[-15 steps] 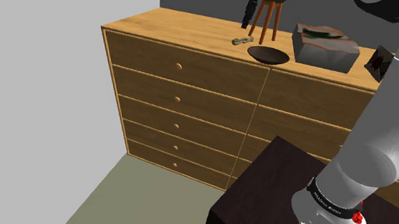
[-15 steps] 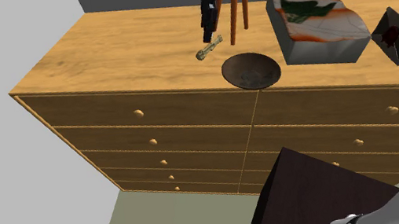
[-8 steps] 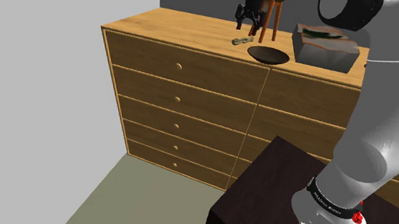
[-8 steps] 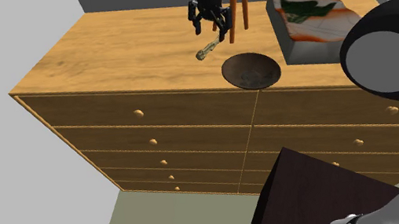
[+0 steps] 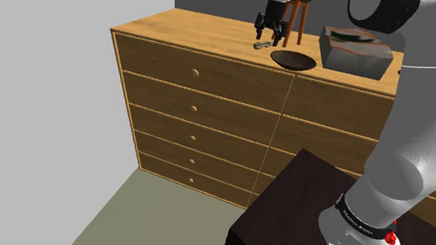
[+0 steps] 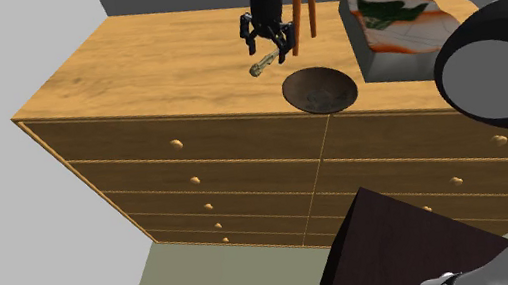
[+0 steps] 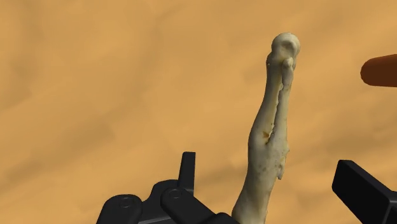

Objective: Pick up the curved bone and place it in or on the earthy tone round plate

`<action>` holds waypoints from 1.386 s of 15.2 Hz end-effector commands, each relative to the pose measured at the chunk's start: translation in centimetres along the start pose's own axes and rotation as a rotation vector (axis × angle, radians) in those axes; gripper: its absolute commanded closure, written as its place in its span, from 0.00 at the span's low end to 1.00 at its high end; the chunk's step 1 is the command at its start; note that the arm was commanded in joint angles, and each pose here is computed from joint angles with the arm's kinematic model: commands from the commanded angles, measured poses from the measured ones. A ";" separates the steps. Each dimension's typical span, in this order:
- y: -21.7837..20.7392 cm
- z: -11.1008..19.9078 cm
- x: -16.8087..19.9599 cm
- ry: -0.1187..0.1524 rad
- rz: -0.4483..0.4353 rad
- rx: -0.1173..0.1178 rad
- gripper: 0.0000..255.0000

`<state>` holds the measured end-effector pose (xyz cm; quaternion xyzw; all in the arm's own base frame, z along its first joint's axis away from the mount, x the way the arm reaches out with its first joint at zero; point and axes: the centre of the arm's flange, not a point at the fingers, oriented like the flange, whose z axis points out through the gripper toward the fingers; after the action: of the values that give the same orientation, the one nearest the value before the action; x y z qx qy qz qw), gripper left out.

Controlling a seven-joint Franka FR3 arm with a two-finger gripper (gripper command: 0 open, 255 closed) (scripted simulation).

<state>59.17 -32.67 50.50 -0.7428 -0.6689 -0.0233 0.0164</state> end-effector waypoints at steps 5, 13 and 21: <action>0.0 0.3 -0.1 0.001 0.002 0.002 0.00; 0.0 0.2 0.0 0.001 0.002 0.002 1.00; 0.0 -2.9 0.1 0.001 0.002 0.002 1.00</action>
<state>59.10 -32.72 52.88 -0.7431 -0.6685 -0.0228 0.0180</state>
